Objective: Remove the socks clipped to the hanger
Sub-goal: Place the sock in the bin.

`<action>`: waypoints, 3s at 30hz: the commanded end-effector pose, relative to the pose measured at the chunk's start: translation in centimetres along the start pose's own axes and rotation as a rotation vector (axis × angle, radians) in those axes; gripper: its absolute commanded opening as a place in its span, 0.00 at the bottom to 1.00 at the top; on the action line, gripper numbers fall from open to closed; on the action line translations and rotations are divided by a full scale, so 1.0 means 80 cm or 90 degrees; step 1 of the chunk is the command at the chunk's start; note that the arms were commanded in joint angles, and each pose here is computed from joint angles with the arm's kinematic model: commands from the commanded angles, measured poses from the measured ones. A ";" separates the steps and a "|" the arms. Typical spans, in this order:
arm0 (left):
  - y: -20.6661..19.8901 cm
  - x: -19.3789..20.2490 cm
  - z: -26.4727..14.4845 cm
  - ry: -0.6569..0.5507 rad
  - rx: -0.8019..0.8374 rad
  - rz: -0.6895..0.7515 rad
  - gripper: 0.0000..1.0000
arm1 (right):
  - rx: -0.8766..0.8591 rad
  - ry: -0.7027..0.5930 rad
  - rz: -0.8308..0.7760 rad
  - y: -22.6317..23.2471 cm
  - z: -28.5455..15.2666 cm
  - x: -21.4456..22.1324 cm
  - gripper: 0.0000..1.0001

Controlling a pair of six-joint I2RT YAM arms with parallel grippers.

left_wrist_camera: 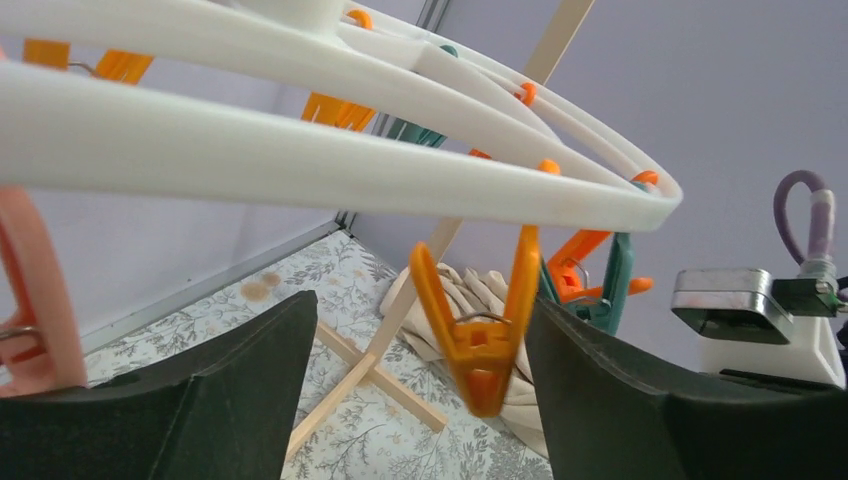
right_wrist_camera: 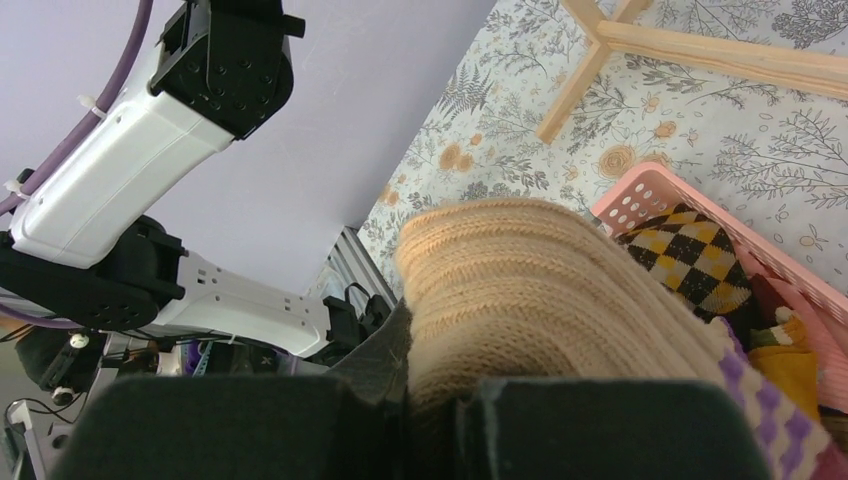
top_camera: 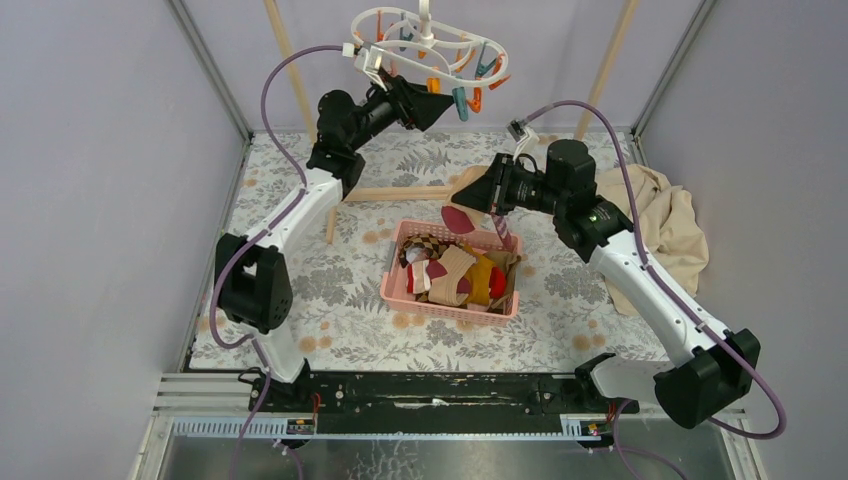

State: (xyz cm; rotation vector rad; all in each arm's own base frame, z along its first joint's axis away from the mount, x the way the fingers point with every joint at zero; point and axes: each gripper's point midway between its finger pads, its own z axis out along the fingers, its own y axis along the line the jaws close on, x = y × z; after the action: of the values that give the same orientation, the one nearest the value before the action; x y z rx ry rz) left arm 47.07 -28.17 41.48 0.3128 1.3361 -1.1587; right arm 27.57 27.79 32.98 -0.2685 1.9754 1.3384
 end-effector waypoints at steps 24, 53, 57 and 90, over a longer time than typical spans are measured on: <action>-0.067 0.006 -0.114 0.064 -0.063 0.009 0.99 | -0.058 0.171 -0.032 0.031 0.050 0.092 0.00; -0.092 0.107 -0.269 0.187 -0.181 -0.040 0.99 | 0.046 0.272 0.005 -0.064 0.092 0.209 0.00; -0.094 0.112 -0.277 0.197 -0.188 -0.044 0.99 | 0.087 0.282 0.002 -0.092 0.097 0.223 0.00; -0.073 0.179 -0.275 0.294 -0.233 -0.129 0.99 | 0.253 0.252 -0.117 -0.103 0.050 0.161 0.58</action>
State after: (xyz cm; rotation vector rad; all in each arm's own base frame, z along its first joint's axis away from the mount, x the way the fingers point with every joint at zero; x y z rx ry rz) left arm 26.84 -20.15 24.99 0.1819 1.9928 -1.0110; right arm 24.28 31.23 14.66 -0.5183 2.4977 0.8393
